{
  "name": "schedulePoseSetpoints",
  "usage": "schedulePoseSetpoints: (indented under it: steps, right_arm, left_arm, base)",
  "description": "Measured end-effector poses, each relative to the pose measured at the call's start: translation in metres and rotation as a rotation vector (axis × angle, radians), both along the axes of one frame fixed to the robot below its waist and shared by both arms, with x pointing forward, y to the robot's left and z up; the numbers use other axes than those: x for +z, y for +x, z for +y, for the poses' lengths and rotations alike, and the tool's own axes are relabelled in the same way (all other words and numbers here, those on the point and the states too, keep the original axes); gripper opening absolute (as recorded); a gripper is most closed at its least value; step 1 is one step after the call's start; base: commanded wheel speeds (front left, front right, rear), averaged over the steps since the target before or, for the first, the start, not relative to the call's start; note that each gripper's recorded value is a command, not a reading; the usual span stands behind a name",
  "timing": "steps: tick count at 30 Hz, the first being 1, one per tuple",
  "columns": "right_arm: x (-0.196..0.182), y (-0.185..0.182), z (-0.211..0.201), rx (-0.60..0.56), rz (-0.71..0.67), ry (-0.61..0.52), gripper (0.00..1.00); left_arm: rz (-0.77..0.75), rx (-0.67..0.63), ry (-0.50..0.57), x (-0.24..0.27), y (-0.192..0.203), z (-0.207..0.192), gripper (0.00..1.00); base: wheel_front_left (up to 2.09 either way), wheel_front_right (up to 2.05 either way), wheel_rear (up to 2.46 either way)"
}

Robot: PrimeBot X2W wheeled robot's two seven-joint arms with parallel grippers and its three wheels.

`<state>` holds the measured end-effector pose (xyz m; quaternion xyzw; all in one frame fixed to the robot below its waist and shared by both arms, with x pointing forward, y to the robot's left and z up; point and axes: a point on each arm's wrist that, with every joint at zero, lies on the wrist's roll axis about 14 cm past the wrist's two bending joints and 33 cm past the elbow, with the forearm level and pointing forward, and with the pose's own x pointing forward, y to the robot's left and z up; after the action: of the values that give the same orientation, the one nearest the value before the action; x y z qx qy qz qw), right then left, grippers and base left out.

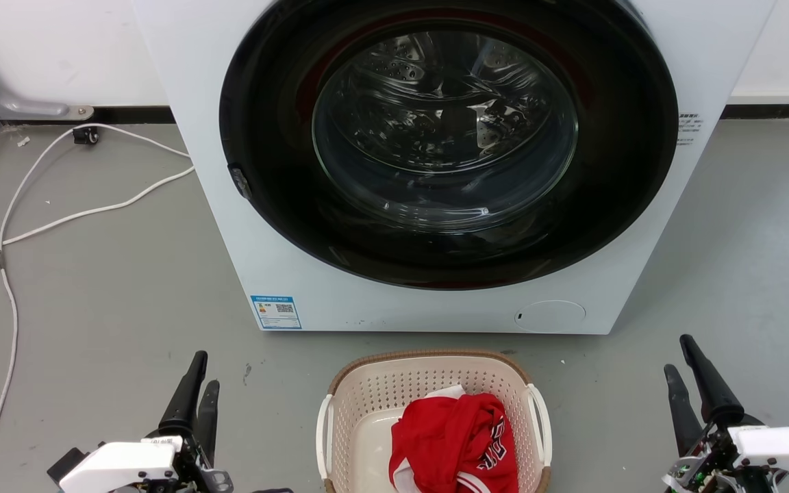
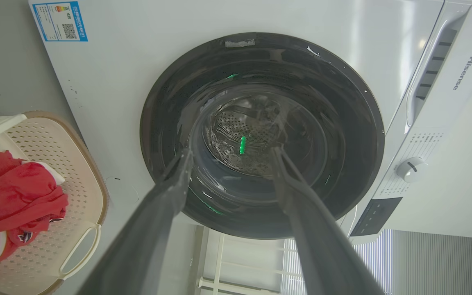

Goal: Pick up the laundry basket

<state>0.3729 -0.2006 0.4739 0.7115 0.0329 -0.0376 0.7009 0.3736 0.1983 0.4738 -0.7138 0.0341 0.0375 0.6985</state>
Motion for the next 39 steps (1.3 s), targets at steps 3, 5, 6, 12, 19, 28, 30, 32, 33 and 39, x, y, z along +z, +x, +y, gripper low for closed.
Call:
schedulePoseSetpoints:
  steps: [3,5,6,12,19,28,30,32,33,39]
  right_arm:
    - [-0.004,-0.004,0.000,-0.008,0.014,-0.001,1.00]
    - [-0.002,-0.003,0.001,-0.011,0.006,-0.004,1.00]
    - [-0.001,-0.003,0.001,-0.012,0.002,-0.008,1.00]
    - [0.003,-0.003,0.000,-0.026,-0.010,-0.038,1.00]
    - [0.006,-0.003,-0.002,-0.039,-0.015,-0.112,1.00]
    - [0.013,-0.001,-0.002,-0.028,-0.032,-0.319,1.00]
    - [0.017,0.000,-0.006,-0.040,-0.040,-0.369,1.00]
    - [0.022,0.001,-0.010,-0.047,-0.051,-0.438,1.00]
    - [0.025,0.002,-0.010,-0.048,-0.059,-0.468,1.00]
    - [0.044,0.006,-0.007,-0.045,-0.114,-0.631,1.00]
  left_arm:
    - [0.011,0.011,0.002,-0.004,-0.003,0.001,1.00]
    - [0.006,0.013,0.009,-0.002,-0.002,0.000,1.00]
    - [0.004,0.013,0.015,-0.001,-0.002,0.000,1.00]
    - [-0.003,0.032,0.038,0.001,-0.002,0.002,1.00]
    - [-0.001,0.076,0.090,0.002,-0.004,0.013,1.00]
    - [-0.010,0.141,0.195,0.008,-0.006,0.034,1.00]
    - [-0.015,0.155,0.233,0.011,-0.006,0.039,1.00]
    - [-0.023,0.172,0.271,0.015,-0.006,0.044,1.00]
    - [-0.023,0.178,0.291,0.017,-0.006,0.047,1.00]
    - [-0.060,0.203,0.419,0.037,-0.003,0.053,1.00]
  base:
    - [0.00,0.00,0.00]
    - [0.00,0.00,0.00]
    - [0.00,0.00,0.00]
    - [0.00,0.00,0.00]
    - [0.00,0.00,0.00]
    - [0.00,0.00,0.00]
    - [0.00,0.00,0.00]
    - [0.00,0.00,0.00]
    - [0.00,0.00,0.00]
    - [0.00,0.00,0.00]
